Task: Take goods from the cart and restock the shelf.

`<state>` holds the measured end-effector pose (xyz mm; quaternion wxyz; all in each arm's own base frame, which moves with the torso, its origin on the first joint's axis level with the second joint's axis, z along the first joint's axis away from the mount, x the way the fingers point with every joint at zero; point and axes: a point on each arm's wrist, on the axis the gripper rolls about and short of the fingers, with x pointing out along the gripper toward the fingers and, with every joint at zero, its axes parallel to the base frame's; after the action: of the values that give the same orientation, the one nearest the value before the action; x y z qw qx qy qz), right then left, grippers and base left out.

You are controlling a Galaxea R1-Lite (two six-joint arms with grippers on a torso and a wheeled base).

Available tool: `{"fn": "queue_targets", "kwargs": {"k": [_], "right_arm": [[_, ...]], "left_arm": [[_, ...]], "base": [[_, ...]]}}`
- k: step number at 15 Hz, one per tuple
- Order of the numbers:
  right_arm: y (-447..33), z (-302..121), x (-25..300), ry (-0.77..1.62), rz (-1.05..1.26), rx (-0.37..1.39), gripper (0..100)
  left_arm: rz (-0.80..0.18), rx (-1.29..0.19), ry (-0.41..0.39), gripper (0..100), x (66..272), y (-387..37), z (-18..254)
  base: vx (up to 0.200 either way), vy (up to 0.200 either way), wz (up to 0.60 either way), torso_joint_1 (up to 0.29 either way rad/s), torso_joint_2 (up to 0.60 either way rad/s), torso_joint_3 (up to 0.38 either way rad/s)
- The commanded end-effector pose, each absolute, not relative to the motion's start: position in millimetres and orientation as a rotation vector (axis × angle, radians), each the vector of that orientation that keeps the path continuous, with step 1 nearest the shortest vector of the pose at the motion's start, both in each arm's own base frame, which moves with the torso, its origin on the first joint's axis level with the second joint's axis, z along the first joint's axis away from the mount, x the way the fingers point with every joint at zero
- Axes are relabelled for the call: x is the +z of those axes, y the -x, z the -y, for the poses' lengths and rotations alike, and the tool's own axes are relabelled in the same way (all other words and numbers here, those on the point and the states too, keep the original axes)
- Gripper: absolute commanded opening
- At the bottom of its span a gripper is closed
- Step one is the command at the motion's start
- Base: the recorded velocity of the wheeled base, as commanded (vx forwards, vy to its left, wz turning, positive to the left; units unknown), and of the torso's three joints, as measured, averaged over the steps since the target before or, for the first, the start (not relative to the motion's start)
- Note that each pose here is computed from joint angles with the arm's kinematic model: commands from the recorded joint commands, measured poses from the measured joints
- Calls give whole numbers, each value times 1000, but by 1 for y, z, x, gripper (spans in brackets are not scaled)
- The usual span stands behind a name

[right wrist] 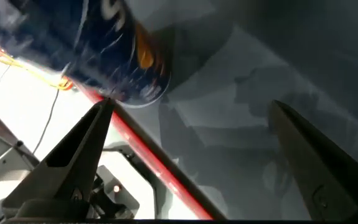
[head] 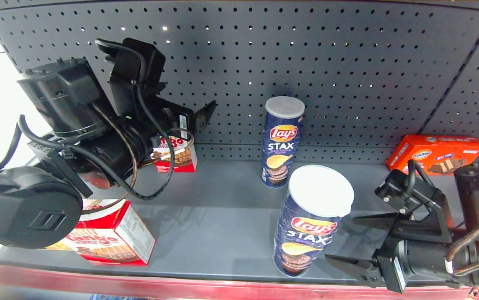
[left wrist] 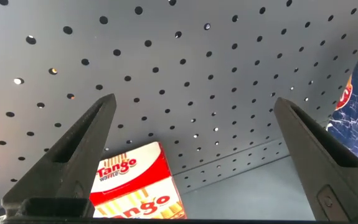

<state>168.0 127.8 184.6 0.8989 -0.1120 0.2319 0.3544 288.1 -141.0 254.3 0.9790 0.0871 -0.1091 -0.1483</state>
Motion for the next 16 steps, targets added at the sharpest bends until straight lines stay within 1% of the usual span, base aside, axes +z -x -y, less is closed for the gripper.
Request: {"fn": "queue_targets", "kwargs": {"k": [1,5,8,16], "right_arm": [[-178,-132,183,232,-493,720,100],[-187,-134,185,226,-477,706,100],[-188,-127,187,217,-469,678,100],[-188,-136,183,231,-484,709,100]], "left_arm": [[220,-298,-174,100,254,-288,141],[220,-298,-174,100,254,-288,141],[219,-298,-175,100,254,-288,141],[219,-296,-175,100,254,-289,141]], "base": [[0,0,0,0,0,0],[0,0,0,0,0,0],[0,0,0,0,0,0],[0,0,0,0,0,0]]}}
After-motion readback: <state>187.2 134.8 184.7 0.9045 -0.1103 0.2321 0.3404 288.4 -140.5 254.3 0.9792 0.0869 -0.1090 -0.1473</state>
